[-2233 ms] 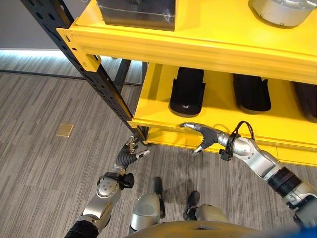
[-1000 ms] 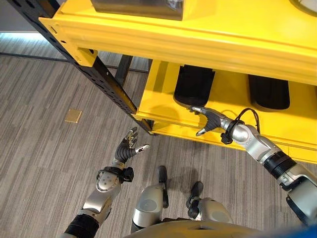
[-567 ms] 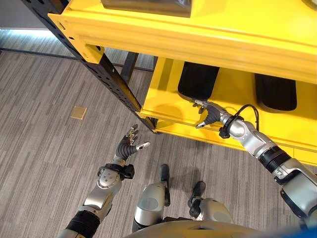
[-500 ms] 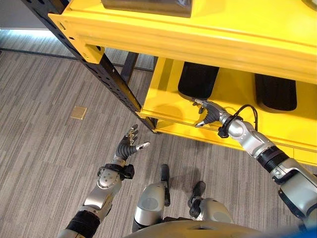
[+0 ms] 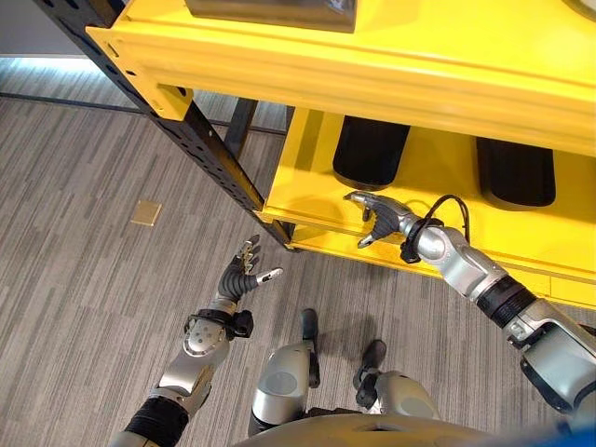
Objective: Move parts from the plastic box to the shelf.
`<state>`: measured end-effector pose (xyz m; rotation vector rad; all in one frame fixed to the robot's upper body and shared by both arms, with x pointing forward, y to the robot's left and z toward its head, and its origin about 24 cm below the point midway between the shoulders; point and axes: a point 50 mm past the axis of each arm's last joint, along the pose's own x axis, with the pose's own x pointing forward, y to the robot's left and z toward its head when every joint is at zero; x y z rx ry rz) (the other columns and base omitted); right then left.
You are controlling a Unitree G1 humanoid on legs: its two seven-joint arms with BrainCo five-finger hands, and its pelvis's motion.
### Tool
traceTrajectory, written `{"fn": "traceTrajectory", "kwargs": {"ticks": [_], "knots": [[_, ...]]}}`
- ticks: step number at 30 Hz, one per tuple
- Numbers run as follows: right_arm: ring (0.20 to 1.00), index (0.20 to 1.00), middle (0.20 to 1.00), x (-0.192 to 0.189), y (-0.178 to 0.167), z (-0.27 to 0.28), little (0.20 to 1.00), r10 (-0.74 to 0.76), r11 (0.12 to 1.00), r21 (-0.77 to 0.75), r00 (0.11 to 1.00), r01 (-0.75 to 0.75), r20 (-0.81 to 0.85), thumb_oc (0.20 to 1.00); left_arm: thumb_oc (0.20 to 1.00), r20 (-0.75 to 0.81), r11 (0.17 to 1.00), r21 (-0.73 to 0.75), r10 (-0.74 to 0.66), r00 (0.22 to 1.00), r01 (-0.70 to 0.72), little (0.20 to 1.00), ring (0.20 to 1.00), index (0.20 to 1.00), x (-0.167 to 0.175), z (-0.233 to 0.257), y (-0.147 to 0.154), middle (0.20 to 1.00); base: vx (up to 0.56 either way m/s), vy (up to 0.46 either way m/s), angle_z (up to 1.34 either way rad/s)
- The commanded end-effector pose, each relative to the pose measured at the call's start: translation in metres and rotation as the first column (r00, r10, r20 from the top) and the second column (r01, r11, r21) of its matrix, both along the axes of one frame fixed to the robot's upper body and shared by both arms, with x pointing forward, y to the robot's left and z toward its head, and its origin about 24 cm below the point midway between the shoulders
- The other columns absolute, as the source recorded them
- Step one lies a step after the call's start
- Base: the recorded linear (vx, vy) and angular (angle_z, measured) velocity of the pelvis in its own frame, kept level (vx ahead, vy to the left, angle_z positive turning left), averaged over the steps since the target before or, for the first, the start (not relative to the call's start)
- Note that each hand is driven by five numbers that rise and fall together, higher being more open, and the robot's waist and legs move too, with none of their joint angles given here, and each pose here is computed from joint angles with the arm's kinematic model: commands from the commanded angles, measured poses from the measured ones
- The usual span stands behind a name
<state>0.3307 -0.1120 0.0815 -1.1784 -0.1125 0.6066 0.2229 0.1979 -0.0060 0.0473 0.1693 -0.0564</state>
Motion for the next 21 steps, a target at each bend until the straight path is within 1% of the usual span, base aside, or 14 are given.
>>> {"fn": "traceTrajectory", "kwargs": {"ticks": [1,3,5,7,12,21], "knots": [[1.0,1.0,1.0,-0.012,0.017,-0.022,1.0,-0.006,1.0,-0.015,0.998,0.005,-0.067,1.0,1.0,0.091,0.999,-0.013,-0.031,0.995,0.033,1.0,1.0,1.0,0.0,0.011,-0.013,1.0,0.0,0.0,0.0],[1.0,1.0,1.0,-0.011,0.017,-0.022,1.0,-0.032,0.999,-0.005,0.998,0.032,-0.053,1.0,1.0,0.092,0.999,-0.013,-0.03,0.995,0.031,1.0,1.0,1.0,0.0,0.011,-0.014,1.0,0.0,0.0,0.0],[1.0,1.0,1.0,-0.009,0.011,-0.023,1.0,-0.109,0.994,0.027,0.994,0.11,-0.026,1.0,1.0,0.093,1.0,-0.015,-0.026,0.995,0.027,1.0,1.0,1.0,0.001,0.011,-0.016,1.0,0.0,0.0,0.0],[1.0,1.0,1.0,-0.008,0.008,-0.023,1.0,-0.147,0.987,0.056,0.989,0.148,-0.019,1.0,1.0,0.093,1.0,-0.012,-0.021,0.995,0.022,1.0,1.0,1.0,0.001,0.012,-0.017,1.0,0.0,0.0,0.0],[1.0,1.0,1.0,-0.002,0.004,-0.019,1.0,-0.163,0.981,0.106,0.987,0.164,-0.014,1.0,1.0,0.087,1.0,-0.004,-0.028,0.996,0.029,1.0,1.0,1.0,0.002,0.014,-0.017,1.0,0.01,-0.007,0.01],[1.0,1.0,1.0,0.015,0.001,-0.015,1.0,-0.233,0.966,0.113,0.972,0.232,0.0,1.0,1.0,0.066,0.999,0.004,-0.053,0.996,0.053,1.0,1.0,1.0,0.004,0.01,-0.021,1.0,0.03,0.006,0.01]]}}
